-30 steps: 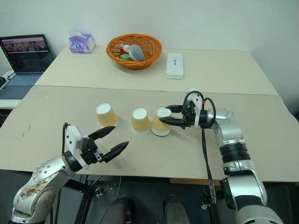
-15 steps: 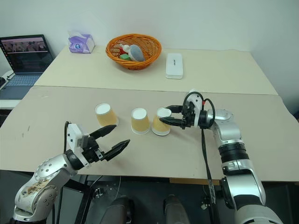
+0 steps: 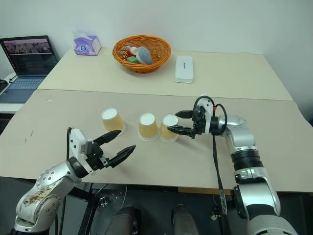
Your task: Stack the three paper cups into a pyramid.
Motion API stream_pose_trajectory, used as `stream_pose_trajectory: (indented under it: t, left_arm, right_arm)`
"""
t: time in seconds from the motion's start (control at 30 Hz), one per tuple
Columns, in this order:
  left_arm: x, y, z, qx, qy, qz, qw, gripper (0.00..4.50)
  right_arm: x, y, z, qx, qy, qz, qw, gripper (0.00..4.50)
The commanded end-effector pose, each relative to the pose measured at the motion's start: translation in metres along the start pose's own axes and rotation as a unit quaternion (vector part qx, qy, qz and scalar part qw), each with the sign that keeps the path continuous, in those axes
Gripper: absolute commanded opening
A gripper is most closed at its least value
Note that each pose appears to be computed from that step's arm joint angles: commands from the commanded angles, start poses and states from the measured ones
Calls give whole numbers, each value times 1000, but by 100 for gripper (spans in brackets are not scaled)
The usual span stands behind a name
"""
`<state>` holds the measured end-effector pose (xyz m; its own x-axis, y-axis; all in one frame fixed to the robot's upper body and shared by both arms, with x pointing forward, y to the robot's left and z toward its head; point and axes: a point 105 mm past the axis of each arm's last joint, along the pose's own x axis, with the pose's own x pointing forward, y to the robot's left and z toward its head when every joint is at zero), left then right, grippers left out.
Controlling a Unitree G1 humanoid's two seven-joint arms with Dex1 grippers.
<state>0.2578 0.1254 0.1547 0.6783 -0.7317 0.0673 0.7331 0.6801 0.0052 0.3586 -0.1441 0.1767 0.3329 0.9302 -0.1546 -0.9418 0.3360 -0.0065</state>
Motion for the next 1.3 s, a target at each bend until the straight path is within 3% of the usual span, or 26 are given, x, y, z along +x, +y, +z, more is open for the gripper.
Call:
stream_pose_trajectory:
  t: [0.03,0.33,0.6,0.87,1.3]
  left_arm:
    - [3,-2,6,-1,-14,-11,1000,450]
    - [3,5,9,-16,-19,3,1000,450]
    - [-23,30,7,-117,-40,162,979,450]
    - [-39,62,2,-72,-27,289,954,450]
    - [-11,92,6,-21,-15,279,960,450]
  right_arm:
    - [-19,13,27,3,-29,33,999,449]
    - [-52,17,36,12,-41,-2,999,449]
    - [-51,19,47,-9,-69,-38,997,449]
    - [-40,24,39,-4,-73,-39,997,449]
    - [-45,25,42,-11,-80,-52,995,449]
